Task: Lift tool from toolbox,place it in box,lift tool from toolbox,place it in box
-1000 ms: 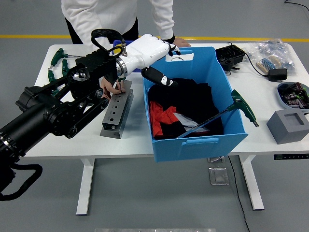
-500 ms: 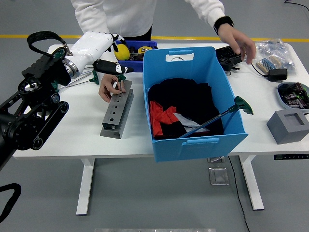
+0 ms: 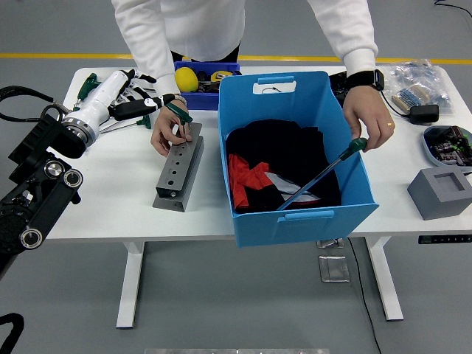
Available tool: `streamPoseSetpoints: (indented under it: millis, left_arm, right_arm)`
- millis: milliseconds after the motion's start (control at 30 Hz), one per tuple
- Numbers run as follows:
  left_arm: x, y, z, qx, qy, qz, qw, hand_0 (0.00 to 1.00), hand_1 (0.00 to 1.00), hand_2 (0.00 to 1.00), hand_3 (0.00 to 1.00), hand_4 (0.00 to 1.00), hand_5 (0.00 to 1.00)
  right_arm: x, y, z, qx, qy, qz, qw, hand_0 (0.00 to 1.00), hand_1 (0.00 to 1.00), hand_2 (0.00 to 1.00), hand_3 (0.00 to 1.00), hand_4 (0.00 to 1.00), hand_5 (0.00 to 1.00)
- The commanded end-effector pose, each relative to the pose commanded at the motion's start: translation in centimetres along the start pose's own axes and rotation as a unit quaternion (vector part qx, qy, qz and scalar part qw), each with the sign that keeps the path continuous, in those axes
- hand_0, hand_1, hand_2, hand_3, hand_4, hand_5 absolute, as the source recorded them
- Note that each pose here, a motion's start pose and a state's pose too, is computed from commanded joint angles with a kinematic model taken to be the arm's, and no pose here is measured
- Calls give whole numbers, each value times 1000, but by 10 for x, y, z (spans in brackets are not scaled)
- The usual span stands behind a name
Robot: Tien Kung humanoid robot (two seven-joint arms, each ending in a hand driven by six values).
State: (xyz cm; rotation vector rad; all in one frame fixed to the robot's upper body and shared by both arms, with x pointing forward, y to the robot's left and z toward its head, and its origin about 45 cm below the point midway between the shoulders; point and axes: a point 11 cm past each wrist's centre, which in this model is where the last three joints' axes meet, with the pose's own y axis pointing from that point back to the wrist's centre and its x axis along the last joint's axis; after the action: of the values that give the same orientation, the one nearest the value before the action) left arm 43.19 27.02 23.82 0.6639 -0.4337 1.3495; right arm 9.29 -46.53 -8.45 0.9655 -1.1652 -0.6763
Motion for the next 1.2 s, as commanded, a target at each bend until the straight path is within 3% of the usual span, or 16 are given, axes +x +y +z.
streamPoseSetpoints:
  millis: [133,167,300,333,367,600,867,933,1100,1200]
  left_arm:
    - [-15,4,-15,45,77,-12,996,275,405,578,724,828,718]
    - [-18,5,-18,60,100,-12,993,266,399,655,767,799,762]
    - [-28,7,-28,101,188,-17,977,266,399,655,767,799,762]
    - [-30,7,-29,105,206,-20,973,266,399,655,767,799,762]
    - [-32,6,-29,109,227,-25,967,265,394,692,829,790,793]
    - [-49,6,-32,138,346,-63,926,270,397,726,852,792,824]
    - [-75,7,-34,172,479,-121,852,272,403,726,868,795,866]
    - [-77,6,-34,176,498,-126,840,272,403,726,868,795,866]
    - [-78,2,-33,180,522,-130,824,276,401,724,872,793,881]
    - [-77,-1,-32,179,527,-130,821,276,398,721,871,794,899]
  right_arm:
    - [0,0,0,0,0,0,1000,672,678,732,564,814,643]
    - [0,0,0,0,0,1,1000,672,678,732,564,814,644]
    - [1,0,0,1,-1,1,1000,672,678,732,564,814,644]
    - [1,0,0,0,-1,1,1000,672,678,732,564,814,644]
    - [1,0,0,0,-1,1,1000,672,678,731,563,814,644]
    - [1,0,-1,1,0,2,1000,671,678,731,563,813,644]
    - [-1,0,1,-1,0,1,1000,671,678,731,563,813,643]
    - [-1,0,1,-2,1,1,1000,671,678,731,563,813,643]
    - [-3,0,2,-2,2,1,1000,670,677,729,562,812,643]
    - [-3,0,3,-2,2,1,1000,669,677,728,562,812,643]
